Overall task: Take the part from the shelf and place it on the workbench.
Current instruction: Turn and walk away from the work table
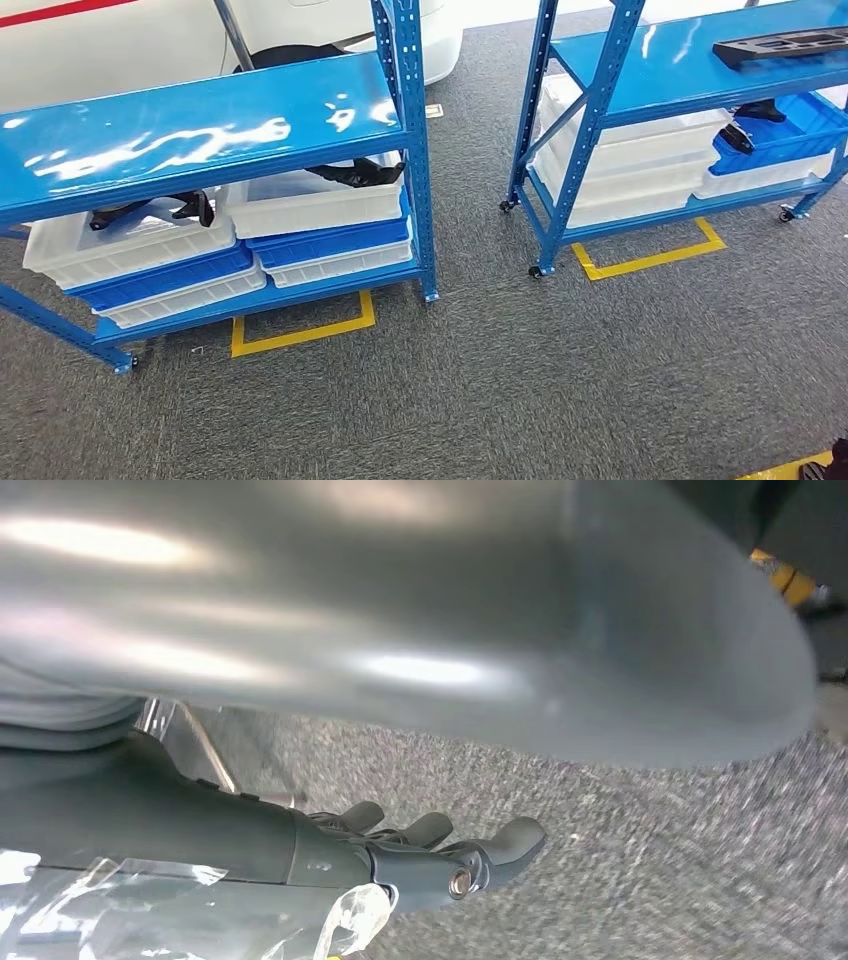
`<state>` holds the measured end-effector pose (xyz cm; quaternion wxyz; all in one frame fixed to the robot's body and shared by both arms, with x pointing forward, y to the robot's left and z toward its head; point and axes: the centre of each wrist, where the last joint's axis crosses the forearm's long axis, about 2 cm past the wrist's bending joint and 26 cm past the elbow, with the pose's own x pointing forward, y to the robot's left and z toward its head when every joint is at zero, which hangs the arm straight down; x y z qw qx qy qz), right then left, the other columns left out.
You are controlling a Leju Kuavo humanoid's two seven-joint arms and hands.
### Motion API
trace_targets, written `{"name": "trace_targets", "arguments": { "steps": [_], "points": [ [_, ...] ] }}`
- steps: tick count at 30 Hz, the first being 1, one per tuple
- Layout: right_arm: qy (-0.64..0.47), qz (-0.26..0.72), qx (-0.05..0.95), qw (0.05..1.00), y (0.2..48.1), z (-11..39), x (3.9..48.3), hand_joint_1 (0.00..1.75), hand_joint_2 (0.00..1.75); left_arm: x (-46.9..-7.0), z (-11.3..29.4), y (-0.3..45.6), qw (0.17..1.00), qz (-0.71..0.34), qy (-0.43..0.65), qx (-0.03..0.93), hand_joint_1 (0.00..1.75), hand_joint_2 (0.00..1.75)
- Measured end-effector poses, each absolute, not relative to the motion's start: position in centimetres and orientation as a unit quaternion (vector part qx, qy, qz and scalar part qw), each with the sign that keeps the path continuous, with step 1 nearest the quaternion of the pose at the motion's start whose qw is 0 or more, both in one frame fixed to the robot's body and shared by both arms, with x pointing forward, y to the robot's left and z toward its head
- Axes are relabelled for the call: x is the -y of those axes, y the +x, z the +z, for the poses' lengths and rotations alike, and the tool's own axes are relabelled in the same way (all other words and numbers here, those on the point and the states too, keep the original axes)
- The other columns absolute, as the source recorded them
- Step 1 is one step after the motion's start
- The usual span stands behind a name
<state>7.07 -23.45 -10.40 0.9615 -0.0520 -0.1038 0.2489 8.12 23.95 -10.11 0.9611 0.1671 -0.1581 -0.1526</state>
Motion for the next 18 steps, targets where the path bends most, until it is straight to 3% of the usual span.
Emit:
{"name": "trace_targets", "arguments": {
  "steps": [18],
  "points": [
    [-0.052,0.243,0.103,0.963,7.01,-10.37,23.17,0.0,0.0,-24.01,-10.2,7.61,0.962,-0.153,0.169,0.152,0.0,0.0]
  ]
}}
